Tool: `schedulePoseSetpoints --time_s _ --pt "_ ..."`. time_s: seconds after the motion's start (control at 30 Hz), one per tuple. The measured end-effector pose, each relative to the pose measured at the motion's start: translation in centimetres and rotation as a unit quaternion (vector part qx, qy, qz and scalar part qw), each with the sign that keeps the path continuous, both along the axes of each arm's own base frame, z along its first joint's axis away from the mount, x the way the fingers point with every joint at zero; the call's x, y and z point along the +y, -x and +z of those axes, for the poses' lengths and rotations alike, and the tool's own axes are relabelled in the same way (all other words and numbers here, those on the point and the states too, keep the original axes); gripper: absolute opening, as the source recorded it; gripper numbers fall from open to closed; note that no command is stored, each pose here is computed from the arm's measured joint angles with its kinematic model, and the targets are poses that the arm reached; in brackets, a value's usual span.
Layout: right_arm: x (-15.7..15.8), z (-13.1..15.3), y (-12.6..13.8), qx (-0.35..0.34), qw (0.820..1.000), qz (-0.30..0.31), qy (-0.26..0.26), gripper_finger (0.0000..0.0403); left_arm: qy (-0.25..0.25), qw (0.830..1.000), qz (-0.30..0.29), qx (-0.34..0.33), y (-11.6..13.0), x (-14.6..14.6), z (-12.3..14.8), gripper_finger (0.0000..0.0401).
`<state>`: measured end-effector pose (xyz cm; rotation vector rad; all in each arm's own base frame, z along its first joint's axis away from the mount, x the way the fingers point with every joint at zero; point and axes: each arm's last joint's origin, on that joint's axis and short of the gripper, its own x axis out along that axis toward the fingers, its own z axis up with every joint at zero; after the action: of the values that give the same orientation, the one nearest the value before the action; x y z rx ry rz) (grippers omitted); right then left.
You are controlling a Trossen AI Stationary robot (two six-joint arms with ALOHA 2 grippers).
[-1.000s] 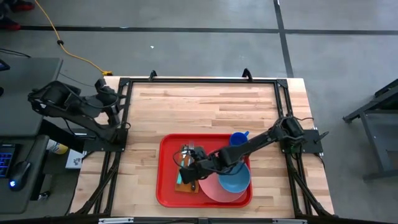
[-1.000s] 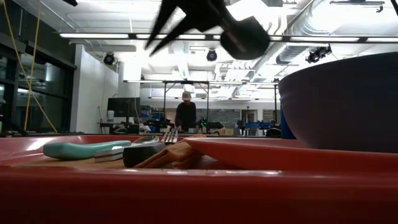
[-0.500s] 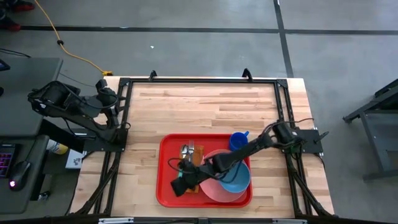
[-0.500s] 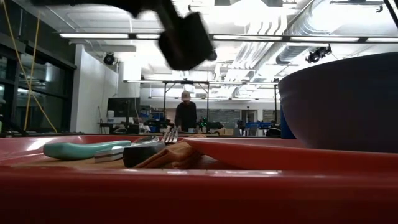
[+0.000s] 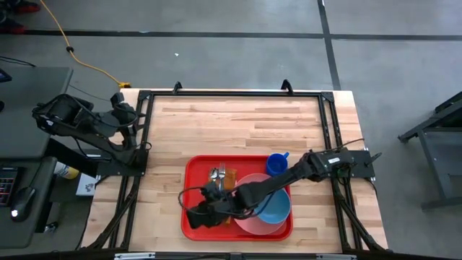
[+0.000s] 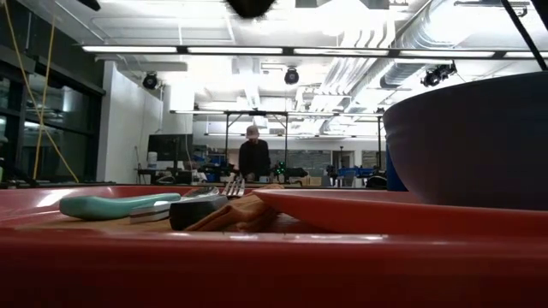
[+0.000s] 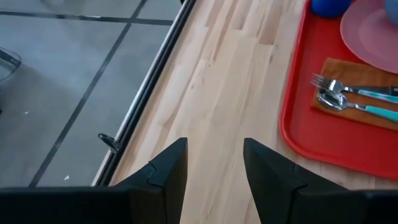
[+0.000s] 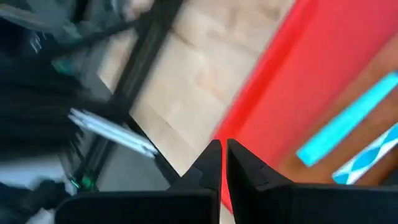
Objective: Set up tray
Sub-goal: Adjust the black bread knife
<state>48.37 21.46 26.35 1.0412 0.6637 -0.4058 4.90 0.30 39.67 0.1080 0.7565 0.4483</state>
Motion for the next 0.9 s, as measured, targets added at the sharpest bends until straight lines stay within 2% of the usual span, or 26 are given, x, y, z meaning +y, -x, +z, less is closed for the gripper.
schedulePoseSetpoints --time_s 0.07,0.17,0.33,0.53,0.7,0.9 --pt "-0.4 1.1 0.5 -0.016 1.000 -0.022 0.002 0.0000 -0.001 1.000 0.000 0.006 0.1 0.0 -0.1 0.0186" --pt "-0.7 1.2 0.9 0.001 0.999 -0.038 -0.018 0.0000 -0.002 1.000 0.000 0.010 0.1 0.0 -0.1 0.0186" --pt "0.2 -2.2 1.8 0.125 0.990 -0.029 -0.063 0.0000 -0.003 1.000 0.000 0.012 0.2 0.1 -0.1 0.0186" --pt "-0.2 -2.5 3.0 0.206 0.973 -0.039 -0.095 0.0000 -0.006 1.000 0.000 0.020 0.3 0.1 -0.2 0.0186" --pt "-0.9 -2.7 2.3 0.207 0.970 -0.023 -0.126 0.0000 -0.006 1.000 0.000 0.020 0.3 0.1 -0.2 0.0186" --pt "-1.1 -5.1 1.5 0.196 0.970 -0.014 -0.142 0.0005 -0.013 1.000 -0.005 0.023 0.3 0.1 -0.2 0.0186"
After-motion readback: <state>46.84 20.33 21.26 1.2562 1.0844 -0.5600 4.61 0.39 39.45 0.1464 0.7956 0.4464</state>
